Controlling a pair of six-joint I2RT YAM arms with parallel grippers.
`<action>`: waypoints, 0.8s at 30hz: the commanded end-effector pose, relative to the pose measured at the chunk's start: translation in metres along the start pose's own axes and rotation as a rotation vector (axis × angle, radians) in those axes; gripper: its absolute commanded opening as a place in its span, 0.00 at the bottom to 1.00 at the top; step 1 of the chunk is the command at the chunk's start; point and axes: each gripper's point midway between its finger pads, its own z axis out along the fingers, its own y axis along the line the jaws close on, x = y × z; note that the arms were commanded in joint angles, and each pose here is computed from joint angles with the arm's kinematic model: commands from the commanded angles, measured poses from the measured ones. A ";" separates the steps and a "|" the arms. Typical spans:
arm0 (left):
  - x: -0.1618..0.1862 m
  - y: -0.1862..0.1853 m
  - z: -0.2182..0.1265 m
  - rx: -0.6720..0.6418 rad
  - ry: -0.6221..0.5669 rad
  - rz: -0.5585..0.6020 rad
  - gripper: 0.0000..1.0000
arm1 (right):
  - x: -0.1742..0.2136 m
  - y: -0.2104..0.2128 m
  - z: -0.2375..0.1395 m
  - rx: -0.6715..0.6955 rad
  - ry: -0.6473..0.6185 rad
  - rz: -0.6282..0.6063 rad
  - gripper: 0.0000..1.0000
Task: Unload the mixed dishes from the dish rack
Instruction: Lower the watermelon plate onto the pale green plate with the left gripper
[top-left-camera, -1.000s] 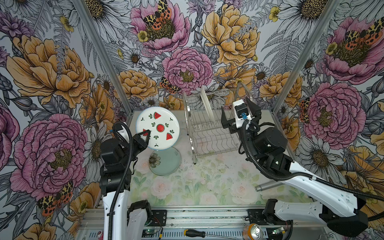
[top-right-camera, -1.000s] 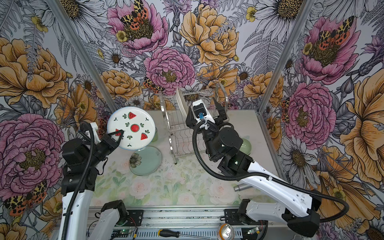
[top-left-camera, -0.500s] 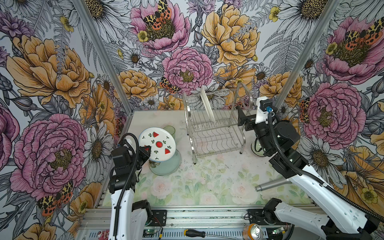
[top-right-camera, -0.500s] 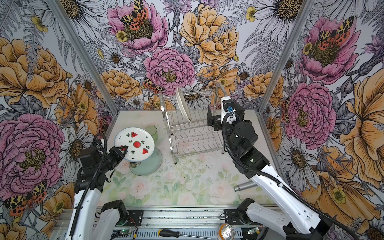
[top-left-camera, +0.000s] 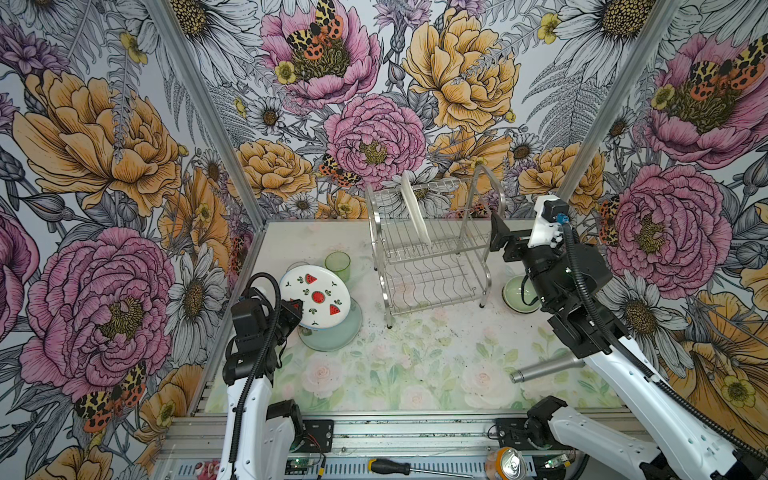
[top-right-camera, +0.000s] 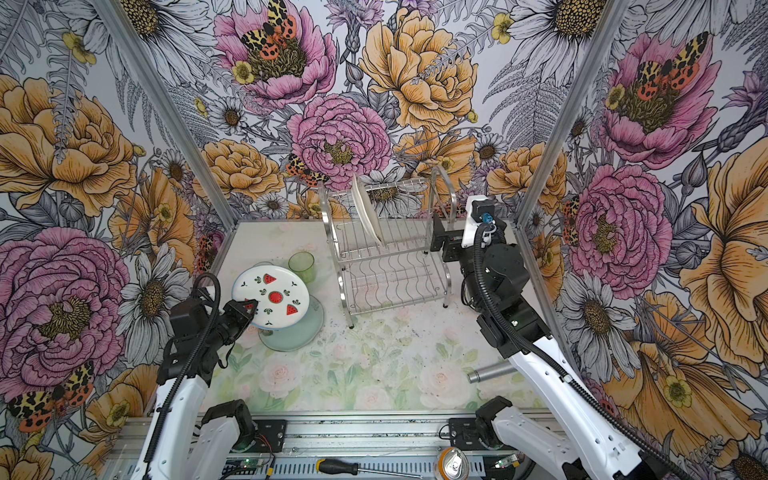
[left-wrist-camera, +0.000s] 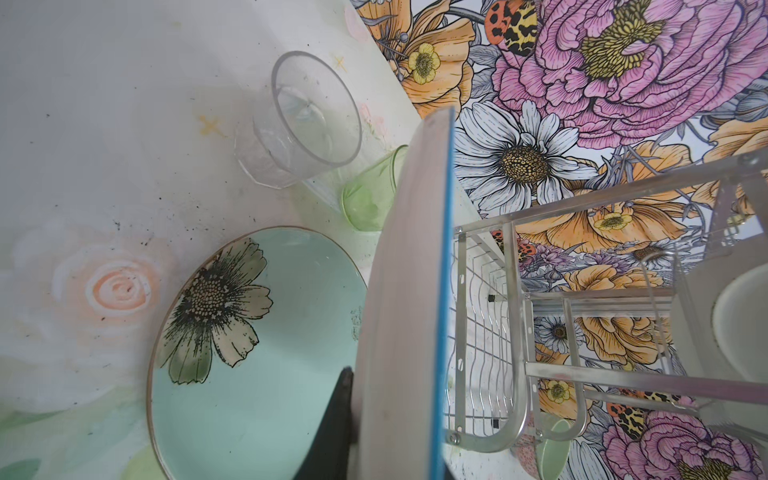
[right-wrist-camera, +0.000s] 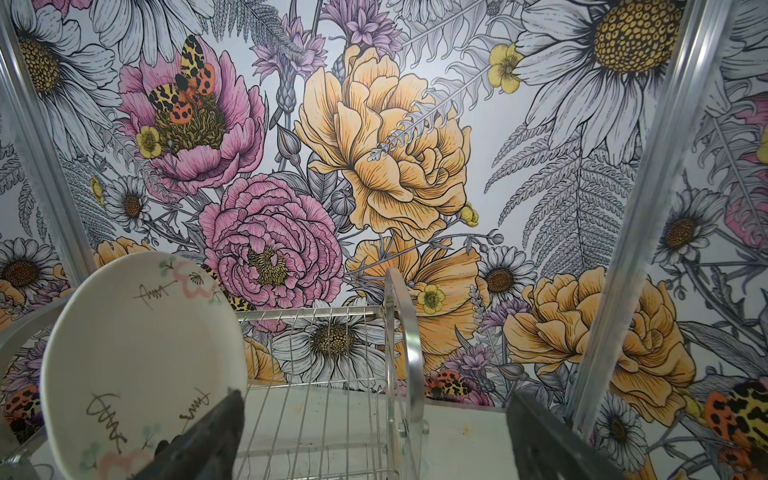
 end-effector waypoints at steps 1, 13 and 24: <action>-0.019 -0.021 -0.003 0.087 -0.073 0.036 0.00 | -0.001 -0.012 -0.005 0.049 -0.008 0.020 1.00; 0.005 -0.009 0.005 0.076 0.016 0.039 0.00 | 0.002 -0.015 -0.006 0.068 -0.005 0.002 1.00; 0.028 -0.007 0.019 0.076 0.150 0.059 0.00 | 0.002 -0.018 -0.009 0.082 -0.016 -0.005 0.99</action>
